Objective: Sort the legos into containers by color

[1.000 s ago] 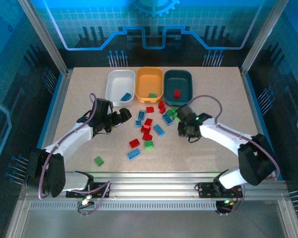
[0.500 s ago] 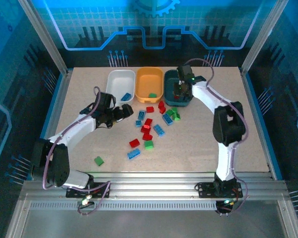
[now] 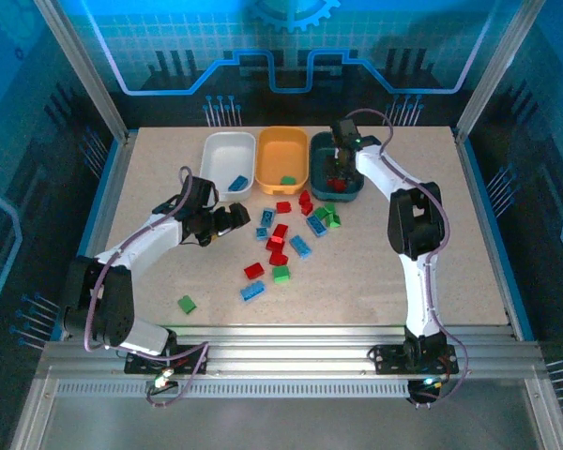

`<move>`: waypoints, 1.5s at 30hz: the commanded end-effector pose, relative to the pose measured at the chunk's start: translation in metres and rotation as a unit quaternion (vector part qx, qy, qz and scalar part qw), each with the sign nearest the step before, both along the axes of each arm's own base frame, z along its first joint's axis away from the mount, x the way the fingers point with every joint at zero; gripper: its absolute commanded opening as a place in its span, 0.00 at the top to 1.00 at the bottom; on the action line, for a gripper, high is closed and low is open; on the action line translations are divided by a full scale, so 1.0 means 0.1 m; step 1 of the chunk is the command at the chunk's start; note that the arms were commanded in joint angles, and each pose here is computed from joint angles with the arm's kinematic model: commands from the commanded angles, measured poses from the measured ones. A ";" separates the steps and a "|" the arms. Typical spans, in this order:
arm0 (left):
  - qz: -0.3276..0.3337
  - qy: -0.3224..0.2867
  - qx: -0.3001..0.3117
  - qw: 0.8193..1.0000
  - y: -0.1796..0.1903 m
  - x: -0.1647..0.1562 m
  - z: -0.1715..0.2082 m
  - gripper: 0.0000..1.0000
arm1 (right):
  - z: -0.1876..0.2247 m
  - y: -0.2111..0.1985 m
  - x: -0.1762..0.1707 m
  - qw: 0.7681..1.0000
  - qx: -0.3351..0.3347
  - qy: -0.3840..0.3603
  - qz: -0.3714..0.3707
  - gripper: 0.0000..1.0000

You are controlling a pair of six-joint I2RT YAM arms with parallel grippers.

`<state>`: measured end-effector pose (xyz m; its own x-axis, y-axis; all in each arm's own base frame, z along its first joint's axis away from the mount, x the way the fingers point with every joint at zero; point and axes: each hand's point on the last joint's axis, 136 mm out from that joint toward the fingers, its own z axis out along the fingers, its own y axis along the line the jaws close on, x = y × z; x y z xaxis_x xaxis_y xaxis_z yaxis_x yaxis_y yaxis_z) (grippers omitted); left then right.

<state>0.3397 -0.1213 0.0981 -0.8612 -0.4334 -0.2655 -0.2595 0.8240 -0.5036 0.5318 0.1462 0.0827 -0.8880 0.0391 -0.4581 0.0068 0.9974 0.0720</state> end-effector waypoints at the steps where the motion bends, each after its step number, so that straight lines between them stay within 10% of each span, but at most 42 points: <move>1: -0.012 0.008 -0.014 1.000 -0.05 -0.08 0.06 0.04 | 0.56 -0.05 -0.06 0.999 0.017 -0.039 -0.001 0.40; 20: -0.087 0.002 -0.004 0.996 -0.52 -0.47 0.15 0.13 | 0.18 0.48 -1.64 0.996 0.016 0.018 0.086 0.49; 31: 0.044 0.010 -0.003 0.999 0.17 -0.57 0.18 0.03 | 0.10 1.43 -2.77 0.980 0.028 0.075 0.182 0.28; 45: 0.087 0.000 -0.016 0.996 0.42 -0.71 0.18 0.01 | -0.44 1.66 -3.02 0.967 -0.016 0.148 0.208 0.26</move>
<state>0.2770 -0.0781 0.1254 -0.7637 -0.5754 -0.2929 -0.3739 0.7640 -0.5258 0.2342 0.3086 0.0442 -0.9098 -0.3594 -0.2077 -0.3843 0.9184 0.0939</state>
